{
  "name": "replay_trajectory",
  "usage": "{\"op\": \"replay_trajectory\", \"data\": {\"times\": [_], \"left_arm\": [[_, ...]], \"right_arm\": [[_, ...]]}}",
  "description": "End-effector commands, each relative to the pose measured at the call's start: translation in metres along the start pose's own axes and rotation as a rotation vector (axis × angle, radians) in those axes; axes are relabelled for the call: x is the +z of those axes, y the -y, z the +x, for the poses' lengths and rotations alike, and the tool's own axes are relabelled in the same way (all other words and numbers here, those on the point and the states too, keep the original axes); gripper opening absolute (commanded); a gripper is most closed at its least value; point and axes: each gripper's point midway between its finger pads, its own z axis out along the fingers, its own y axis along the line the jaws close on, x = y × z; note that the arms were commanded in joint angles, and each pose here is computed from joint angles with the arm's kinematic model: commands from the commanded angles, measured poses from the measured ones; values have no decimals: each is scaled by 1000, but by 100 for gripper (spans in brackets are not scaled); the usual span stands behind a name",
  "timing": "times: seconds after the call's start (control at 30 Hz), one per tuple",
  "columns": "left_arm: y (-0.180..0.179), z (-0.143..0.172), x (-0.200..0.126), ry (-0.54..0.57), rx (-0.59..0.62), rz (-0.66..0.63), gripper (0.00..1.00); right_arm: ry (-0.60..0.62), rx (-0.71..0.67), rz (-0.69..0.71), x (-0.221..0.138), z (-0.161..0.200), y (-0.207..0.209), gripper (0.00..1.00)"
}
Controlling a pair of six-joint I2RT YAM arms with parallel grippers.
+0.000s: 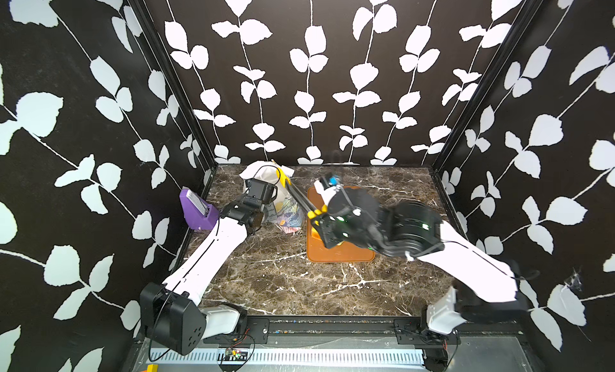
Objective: Pack bread into a paper bag
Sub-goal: Place the fake bread in the paper bag, then pick up the fake bread from the plate.
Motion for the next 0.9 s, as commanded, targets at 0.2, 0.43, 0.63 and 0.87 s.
{"op": "replay_trajectory", "data": {"times": [0.2,0.43,0.63,0.87], "left_arm": [[0,-3,3,-11,19,-22,0],[-1,-6,0,-6,11,-24,0],[-4,-4,-3,-10,12,-34,0],[-10,3,-6,-16,7,-40,0]], "right_arm": [[59,206,80,-30,50,66,0],[-8,234,254,-9,103,106,0],[-143,268,394,46,161,124,0],[-158,314,432,60,176,130,0]]}}
